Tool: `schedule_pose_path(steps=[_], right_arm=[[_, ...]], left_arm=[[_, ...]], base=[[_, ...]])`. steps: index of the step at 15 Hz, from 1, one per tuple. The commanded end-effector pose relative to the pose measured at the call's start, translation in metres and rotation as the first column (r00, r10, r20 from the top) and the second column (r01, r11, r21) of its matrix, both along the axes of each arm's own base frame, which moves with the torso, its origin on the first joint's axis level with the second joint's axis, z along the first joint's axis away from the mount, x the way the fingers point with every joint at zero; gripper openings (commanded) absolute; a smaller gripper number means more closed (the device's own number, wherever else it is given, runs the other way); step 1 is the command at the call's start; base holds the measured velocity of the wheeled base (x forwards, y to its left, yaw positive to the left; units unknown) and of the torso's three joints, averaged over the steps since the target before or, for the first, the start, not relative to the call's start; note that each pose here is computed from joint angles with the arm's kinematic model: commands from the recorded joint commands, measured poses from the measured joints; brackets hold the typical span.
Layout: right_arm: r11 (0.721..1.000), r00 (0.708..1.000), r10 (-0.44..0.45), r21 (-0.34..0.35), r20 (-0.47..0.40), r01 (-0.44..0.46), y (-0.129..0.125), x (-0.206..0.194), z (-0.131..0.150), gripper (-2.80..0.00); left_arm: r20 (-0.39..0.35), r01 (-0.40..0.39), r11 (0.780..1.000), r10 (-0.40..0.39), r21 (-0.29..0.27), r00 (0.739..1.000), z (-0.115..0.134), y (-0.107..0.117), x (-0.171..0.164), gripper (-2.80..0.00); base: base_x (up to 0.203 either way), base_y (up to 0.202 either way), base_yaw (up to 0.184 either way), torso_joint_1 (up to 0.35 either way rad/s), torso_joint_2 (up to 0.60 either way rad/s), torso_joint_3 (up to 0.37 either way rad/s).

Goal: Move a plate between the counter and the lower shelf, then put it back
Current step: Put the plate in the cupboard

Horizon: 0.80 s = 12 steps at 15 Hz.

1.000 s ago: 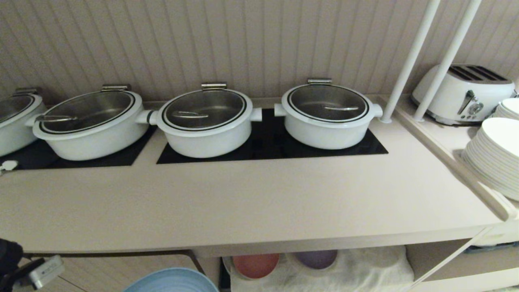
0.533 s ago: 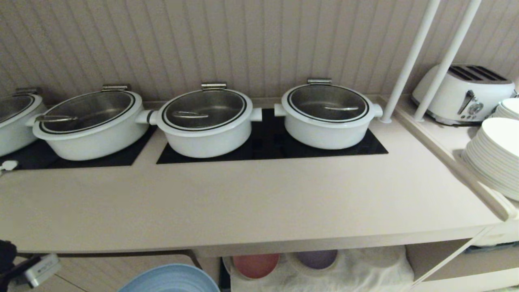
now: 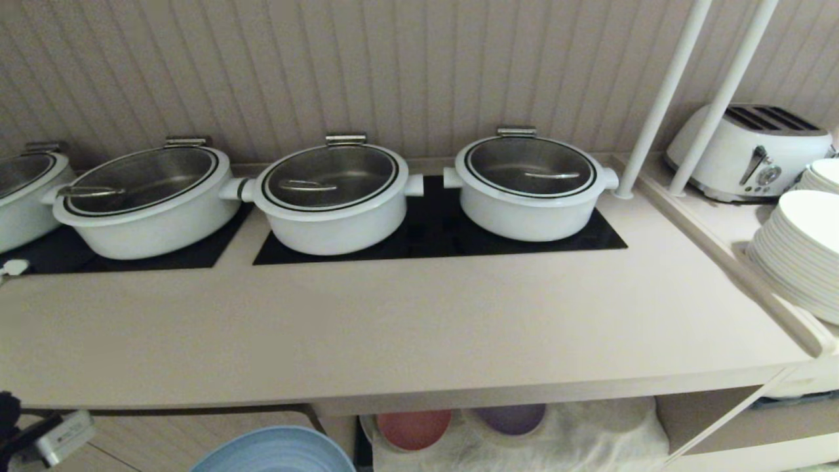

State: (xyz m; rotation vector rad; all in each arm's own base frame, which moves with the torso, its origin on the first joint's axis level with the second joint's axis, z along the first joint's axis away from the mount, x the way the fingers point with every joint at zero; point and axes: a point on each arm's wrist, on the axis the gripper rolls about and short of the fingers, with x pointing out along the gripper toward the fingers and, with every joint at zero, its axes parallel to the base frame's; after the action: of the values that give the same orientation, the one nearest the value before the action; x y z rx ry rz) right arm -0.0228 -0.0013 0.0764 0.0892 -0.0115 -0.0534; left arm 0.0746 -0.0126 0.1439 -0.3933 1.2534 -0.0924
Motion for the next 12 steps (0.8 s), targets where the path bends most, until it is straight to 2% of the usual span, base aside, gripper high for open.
schedule_pose_path(steps=[1, 4, 12], right_arm=[[1.000, 1.000, 0.000, 0.001, 0.001, 0.000, 0.0000, 0.0000, 0.0001, -2.80], [1.000, 1.000, 0.000, 0.000, 0.001, 0.000, 0.0000, 0.0000, 0.0001, -2.80], [1.000, 1.000, 0.000, 0.002, 0.001, 0.000, 0.0000, 0.0000, 0.0001, -2.80]], left_arm=[[-0.002, -0.002, 1.000, 0.002, -0.001, 1.000, 0.0003, 0.0000, -0.0002, -2.80], [0.020, -0.003, 1.000, 0.003, 0.000, 1.000, 0.0021, 0.0003, -0.0028, -2.80], [0.020, -0.005, 1.000, 0.005, -0.002, 1.000, 0.0019, 0.0003, -0.0032, -2.80]], base=[[0.000, 0.000, 0.000, 0.000, 0.00, 0.000], [0.000, 0.000, 0.000, 0.000, 0.00, 0.000], [0.000, 0.000, 0.000, 0.000, 0.00, 0.000]])
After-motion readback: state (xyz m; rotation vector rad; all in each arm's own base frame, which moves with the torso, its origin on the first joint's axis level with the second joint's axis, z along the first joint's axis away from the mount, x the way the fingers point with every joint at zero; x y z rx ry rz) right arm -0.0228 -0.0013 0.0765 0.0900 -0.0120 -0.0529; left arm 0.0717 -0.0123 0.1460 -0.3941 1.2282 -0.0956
